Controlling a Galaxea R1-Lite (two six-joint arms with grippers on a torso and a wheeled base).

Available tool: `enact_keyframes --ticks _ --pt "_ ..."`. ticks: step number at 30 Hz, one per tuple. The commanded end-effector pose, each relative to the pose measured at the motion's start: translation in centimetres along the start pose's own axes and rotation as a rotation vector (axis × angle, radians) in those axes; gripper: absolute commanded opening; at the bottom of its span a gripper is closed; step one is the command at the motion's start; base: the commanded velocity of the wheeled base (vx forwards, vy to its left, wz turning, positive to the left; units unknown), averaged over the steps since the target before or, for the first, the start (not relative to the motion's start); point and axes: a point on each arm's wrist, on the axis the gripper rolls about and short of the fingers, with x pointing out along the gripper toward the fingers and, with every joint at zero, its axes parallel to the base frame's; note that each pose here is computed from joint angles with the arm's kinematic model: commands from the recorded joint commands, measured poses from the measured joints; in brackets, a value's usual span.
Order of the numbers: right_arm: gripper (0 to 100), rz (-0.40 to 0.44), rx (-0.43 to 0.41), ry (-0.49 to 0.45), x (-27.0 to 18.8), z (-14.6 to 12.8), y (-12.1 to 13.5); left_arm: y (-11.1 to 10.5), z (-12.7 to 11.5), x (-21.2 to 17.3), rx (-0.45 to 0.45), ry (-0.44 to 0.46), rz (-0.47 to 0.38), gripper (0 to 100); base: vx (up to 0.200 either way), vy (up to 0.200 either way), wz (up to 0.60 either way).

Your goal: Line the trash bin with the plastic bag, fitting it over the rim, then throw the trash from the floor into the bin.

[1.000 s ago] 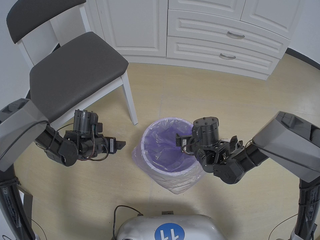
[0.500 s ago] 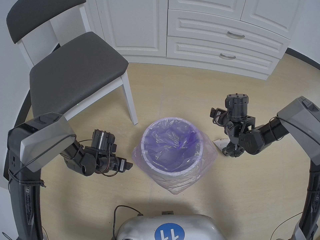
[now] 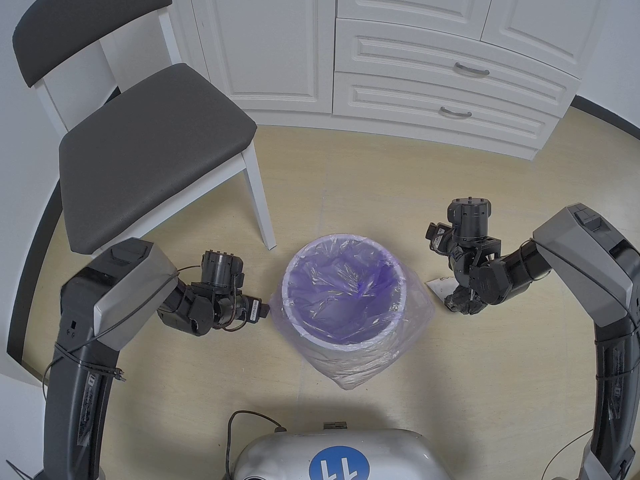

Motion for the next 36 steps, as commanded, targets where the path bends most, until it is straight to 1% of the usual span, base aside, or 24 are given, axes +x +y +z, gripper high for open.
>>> enact_keyframes --ticks 1,4,9,11,16,18,20,23,27,28,29,30,32,36 --pt "100 -0.017 -0.013 0.024 1.3 -1.9 -0.3 -0.9 -1.2 3.5 0.011 -0.01 0.013 100 0.0 0.0 0.0" --pt "100 -0.02 -0.016 0.031 1.6 -2.4 -0.3 -1.7 -0.7 4.1 0.011 -0.045 0.008 100 0.0 0.0 0.0" --pt "100 -0.022 -0.019 0.036 2.2 -3.1 -0.2 -3.2 -0.4 4.5 0.024 -0.068 -0.014 100 0.0 0.0 0.0" --pt "100 -0.025 -0.02 0.04 2.5 -3.6 -0.3 -3.4 -0.3 4.6 0.027 -0.07 -0.016 100 0.0 0.0 0.0" --pt "100 -0.03 -0.015 0.055 3.3 -5.0 -0.3 -3.1 -0.4 4.6 0.022 -0.069 0.006 100 0.0 0.0 0.0" --pt "100 -0.026 -0.014 0.067 3.6 -6.2 0.0 -2.4 -0.5 4.7 0.015 -0.067 0.016 100 0.0 0.0 0.0" --pt "100 -0.019 -0.015 0.09 3.7 -7.9 0.5 -1.8 -0.4 4.6 0.006 -0.07 0.026 100 0.0 0.0 0.0" --pt "100 -0.003 -0.017 0.102 3.8 -9.5 1.3 -1.3 -0.5 4.3 -0.022 -0.064 0.031 100 0.0 0.0 0.0" --pt "100 -0.001 -0.022 0.111 4.0 -10.2 1.5 -1.3 -0.4 4.0 -0.041 -0.063 0.03 100 0.0 0.0 0.0" --pt "100 0.012 -0.038 0.144 4.2 -11.6 1.6 -1.3 -0.5 3.8 -0.057 -0.08 0.022 100 0.0 0.0 0.0" --pt "100 0.024 -0.045 0.162 4.3 -12.3 1.5 -1.3 -0.4 3.8 -0.06 -0.097 0.019 100 0.0 0.0 0.0" --pt "100 0.024 -0.045 0.162 4.3 -12.3 1.5 -1.3 -0.4 3.8 -0.06 -0.097 0.019 100 0.0 0.0 0.0" --pt "100 0.056 -0.055 0.198 4.3 -13.4 1.5 -1.7 -0.5 3.8 -0.059 -0.108 0.015 100 0.0 0.0 0.0" --pt "100 0.092 -0.056 0.226 4.3 -13.9 1.5 -2.1 -0.6 3.9 -0.055 -0.105 0.008 100 0.0 0.0 0.0"
